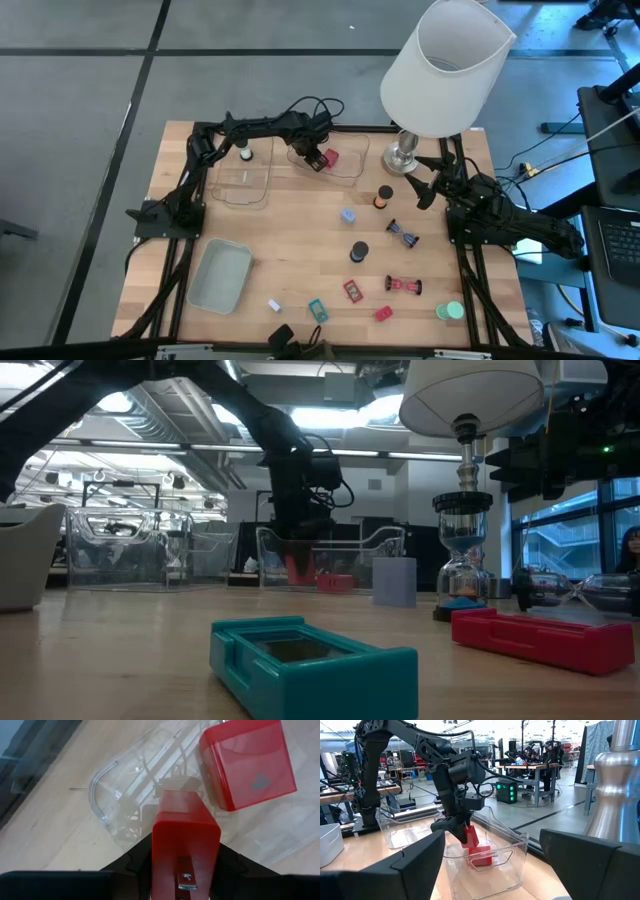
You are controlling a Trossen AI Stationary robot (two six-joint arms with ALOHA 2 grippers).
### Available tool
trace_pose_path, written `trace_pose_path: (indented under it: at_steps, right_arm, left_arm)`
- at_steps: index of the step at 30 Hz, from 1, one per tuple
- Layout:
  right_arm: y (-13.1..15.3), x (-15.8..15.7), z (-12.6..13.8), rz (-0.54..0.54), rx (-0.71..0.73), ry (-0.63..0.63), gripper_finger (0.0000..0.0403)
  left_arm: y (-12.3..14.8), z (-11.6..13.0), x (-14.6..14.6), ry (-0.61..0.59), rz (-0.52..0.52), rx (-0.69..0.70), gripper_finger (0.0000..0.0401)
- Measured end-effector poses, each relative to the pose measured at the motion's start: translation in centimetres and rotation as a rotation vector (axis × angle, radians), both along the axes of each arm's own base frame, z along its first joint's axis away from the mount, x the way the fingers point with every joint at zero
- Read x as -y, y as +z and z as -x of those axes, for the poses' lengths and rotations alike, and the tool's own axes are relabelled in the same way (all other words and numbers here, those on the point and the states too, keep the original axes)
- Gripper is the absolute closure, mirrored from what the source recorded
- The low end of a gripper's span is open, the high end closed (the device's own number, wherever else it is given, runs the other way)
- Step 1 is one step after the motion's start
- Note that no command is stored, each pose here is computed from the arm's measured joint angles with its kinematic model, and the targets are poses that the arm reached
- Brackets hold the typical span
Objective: Pick & Place Office items
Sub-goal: Put the left red charger adapter into the right transparent bin, then put the violet charger adapter into the right transparent bin
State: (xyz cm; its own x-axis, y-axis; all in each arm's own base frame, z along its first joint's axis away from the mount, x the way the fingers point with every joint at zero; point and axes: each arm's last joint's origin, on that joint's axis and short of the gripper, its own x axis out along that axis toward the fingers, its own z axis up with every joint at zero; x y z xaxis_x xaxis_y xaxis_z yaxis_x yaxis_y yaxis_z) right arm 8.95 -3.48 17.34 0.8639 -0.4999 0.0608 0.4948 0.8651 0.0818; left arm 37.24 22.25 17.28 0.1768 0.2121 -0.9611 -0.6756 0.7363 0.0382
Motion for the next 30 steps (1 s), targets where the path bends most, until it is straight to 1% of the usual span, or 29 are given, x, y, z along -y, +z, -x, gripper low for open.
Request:
trace_pose_path:
  at_steps: [8, 13, 16, 23, 26, 30]
  right_arm:
    - [0.0, 0.0, 0.0, 0.000, 0.000, 0.000, 0.0076]
    - [0.0, 0.0, 0.0, 0.000, 0.000, 0.000, 0.0076]
    - [0.0, 0.0, 0.0, 0.000, 0.000, 0.000, 0.0076]
    - [0.0, 0.0, 0.0, 0.000, 0.000, 0.000, 0.0076]
    - [0.0, 0.0, 0.0, 0.000, 0.000, 0.000, 0.0076]
    - [0.0, 0.0, 0.0, 0.000, 0.000, 0.000, 0.0076]
  left_arm:
    - [0.0, 0.0, -0.1, 0.002, -0.022, -0.011, 0.0229]
    - [0.3, 0.1, -0.1, -0.012, -0.025, -0.016, 0.0211]
    - [1.7, -0.3, -0.3, -0.021, -0.037, -0.002, 0.0206]
    - [6.9, -1.0, -0.2, -0.039, -0.069, 0.019, 0.0209]
    - [7.7, -1.5, 0.3, -0.060, -0.083, 0.042, 0.0209]
    - [7.7, -1.9, 1.1, -0.097, -0.081, 0.032, 0.0210]
